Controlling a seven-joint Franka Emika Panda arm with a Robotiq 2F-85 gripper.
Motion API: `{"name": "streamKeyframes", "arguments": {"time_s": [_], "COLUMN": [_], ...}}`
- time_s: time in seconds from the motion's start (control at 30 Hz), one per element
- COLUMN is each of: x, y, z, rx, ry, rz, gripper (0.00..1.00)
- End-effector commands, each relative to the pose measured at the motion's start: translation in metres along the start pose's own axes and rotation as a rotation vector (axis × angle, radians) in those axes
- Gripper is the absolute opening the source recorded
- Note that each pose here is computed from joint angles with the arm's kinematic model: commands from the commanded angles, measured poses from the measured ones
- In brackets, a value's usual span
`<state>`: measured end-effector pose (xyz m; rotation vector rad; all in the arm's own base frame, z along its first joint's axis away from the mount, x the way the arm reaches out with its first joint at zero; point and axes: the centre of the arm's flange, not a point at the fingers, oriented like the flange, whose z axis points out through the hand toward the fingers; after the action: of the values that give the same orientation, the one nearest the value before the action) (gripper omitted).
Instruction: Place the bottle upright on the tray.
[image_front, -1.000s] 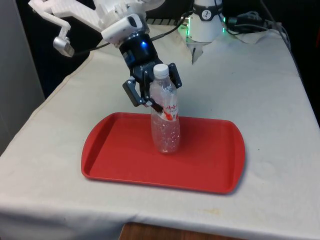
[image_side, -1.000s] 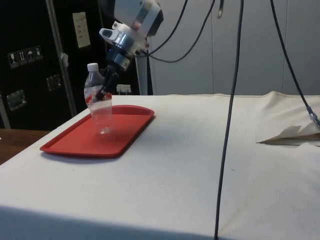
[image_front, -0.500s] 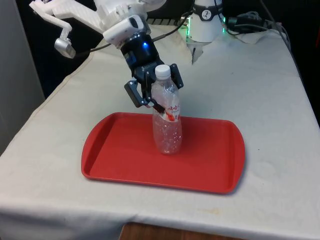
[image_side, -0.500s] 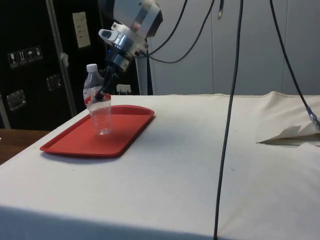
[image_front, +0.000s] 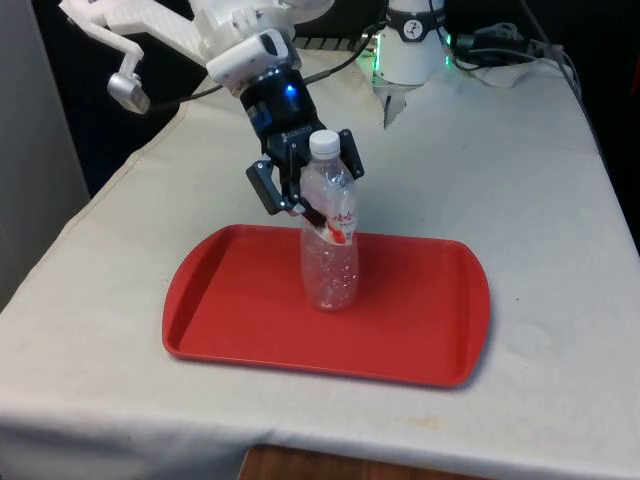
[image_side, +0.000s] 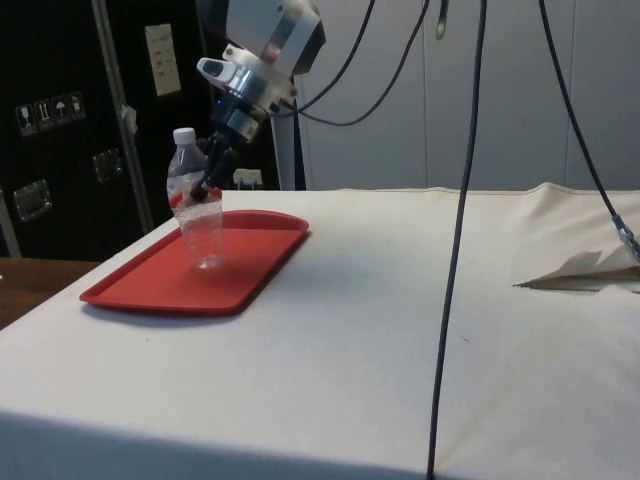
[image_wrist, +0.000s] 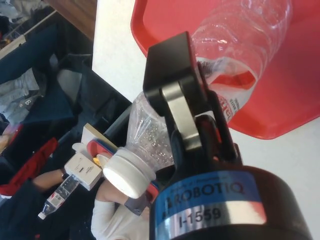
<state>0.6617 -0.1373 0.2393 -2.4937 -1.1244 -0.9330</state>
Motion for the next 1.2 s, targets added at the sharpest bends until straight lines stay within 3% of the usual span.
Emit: {"name": "streamKeyframes", "arguments": {"time_s": [0.0, 0.07, 0.1, 0.6, 0.77, 0.8, 0.93, 1.03, 1.07, 1.17], "x": [-0.0002, -0.0001, -0.0006, 0.001, 0.001, 0.0015, 0.0011, 0.0016, 0.0011, 0.0012], "y": [0.0002, -0.0001, 0.0006, 0.0018, 0.0017, 0.0019, 0.0022, 0.0024, 0.0023, 0.0021], "z": [0.0011, 0.0006, 0.0008, 0.0014, 0.0019, 0.0018, 0.0018, 0.0017, 0.0021, 0.0019], "rx": [-0.015, -0.002, -0.015, -0.006, -0.004, -0.004, -0.004, -0.003, -0.003, -0.003], "ry": [-0.007, -0.002, -0.007, -0.004, -0.003, -0.002, -0.002, -0.002, -0.002, -0.001], "rz": [-0.005, -0.003, -0.008, -0.007, -0.007, -0.008, -0.007, -0.007, -0.007, -0.006], "gripper": [0.0, 0.0, 0.0, 0.02, 0.22, 0.36, 0.72, 0.94, 0.99, 1.0]}}
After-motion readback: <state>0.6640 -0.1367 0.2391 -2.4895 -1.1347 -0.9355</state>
